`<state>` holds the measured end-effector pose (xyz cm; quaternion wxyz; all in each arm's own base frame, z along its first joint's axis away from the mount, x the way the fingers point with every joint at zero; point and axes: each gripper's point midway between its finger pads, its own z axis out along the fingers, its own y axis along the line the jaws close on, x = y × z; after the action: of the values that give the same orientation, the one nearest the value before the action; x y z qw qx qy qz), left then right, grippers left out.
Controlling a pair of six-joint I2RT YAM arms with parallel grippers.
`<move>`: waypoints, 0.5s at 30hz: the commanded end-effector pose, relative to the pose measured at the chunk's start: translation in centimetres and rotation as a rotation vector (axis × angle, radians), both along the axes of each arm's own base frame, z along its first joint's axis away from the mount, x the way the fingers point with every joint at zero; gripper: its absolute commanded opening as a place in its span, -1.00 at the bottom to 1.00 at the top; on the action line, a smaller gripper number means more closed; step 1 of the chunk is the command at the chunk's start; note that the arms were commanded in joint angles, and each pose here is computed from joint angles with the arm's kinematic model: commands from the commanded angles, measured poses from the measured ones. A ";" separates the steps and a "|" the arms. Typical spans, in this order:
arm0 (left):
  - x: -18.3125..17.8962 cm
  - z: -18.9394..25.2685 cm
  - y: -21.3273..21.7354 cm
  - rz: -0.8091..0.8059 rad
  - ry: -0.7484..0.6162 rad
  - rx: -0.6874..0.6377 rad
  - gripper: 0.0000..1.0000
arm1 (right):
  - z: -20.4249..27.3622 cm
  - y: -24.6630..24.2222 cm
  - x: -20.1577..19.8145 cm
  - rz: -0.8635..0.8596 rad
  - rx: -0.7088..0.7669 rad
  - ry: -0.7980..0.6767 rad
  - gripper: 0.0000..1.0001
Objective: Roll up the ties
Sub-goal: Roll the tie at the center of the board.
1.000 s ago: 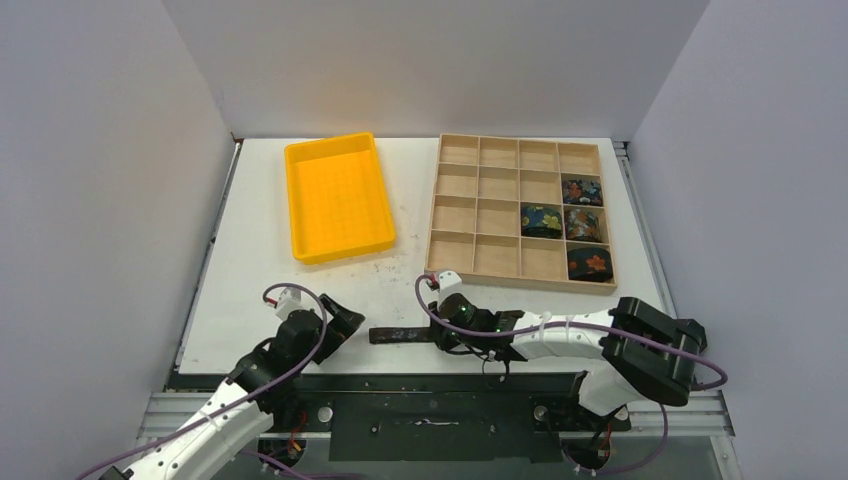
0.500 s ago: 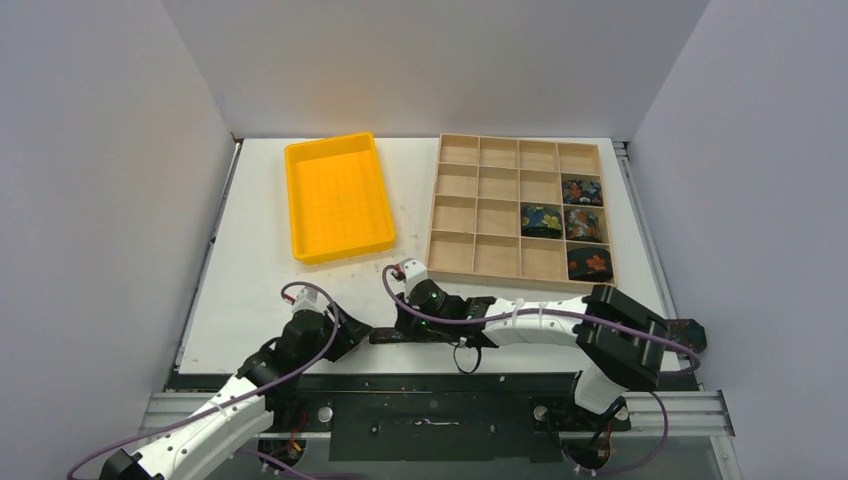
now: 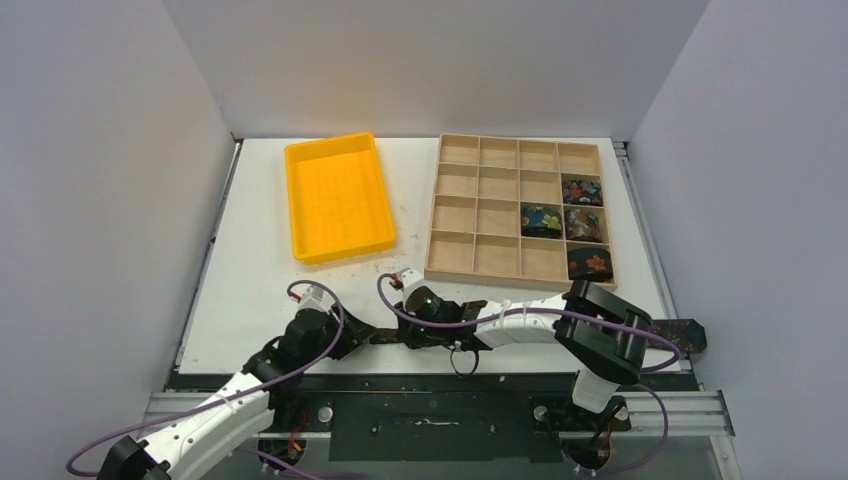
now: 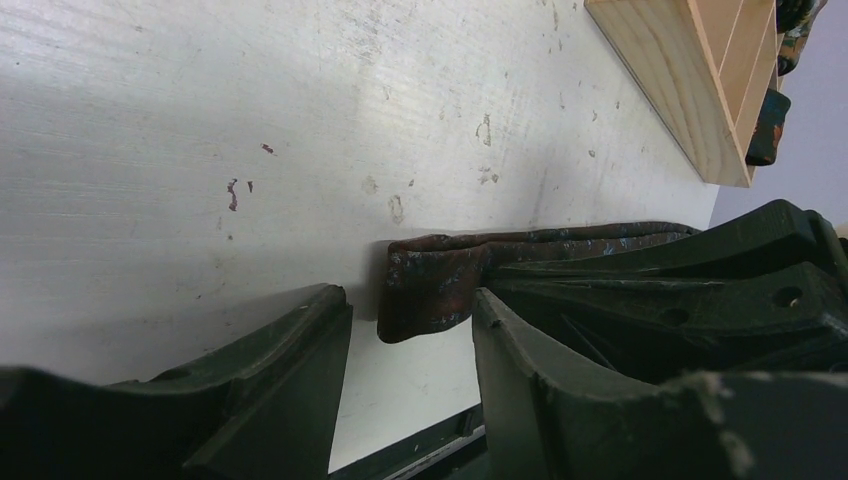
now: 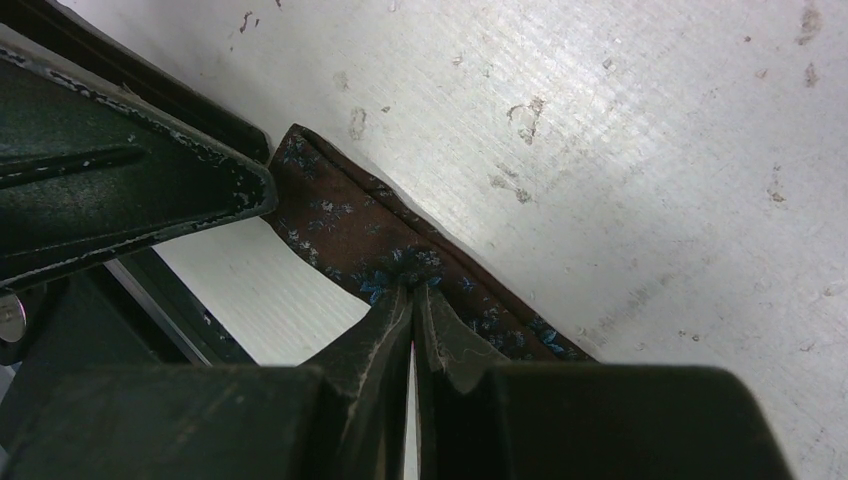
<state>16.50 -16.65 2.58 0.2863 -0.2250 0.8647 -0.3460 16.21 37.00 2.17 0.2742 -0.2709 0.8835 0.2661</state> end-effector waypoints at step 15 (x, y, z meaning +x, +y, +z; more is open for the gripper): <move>-0.5 -2.5 0.5 -0.055 0.018 0.092 -0.28 | -2.7 -2.3 -0.2 -0.055 -0.009 0.028 -0.89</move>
<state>16.82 -17.06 2.05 0.2915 -0.2066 0.8667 -0.3481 16.53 37.17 1.87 0.2915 -0.2445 0.8760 0.2964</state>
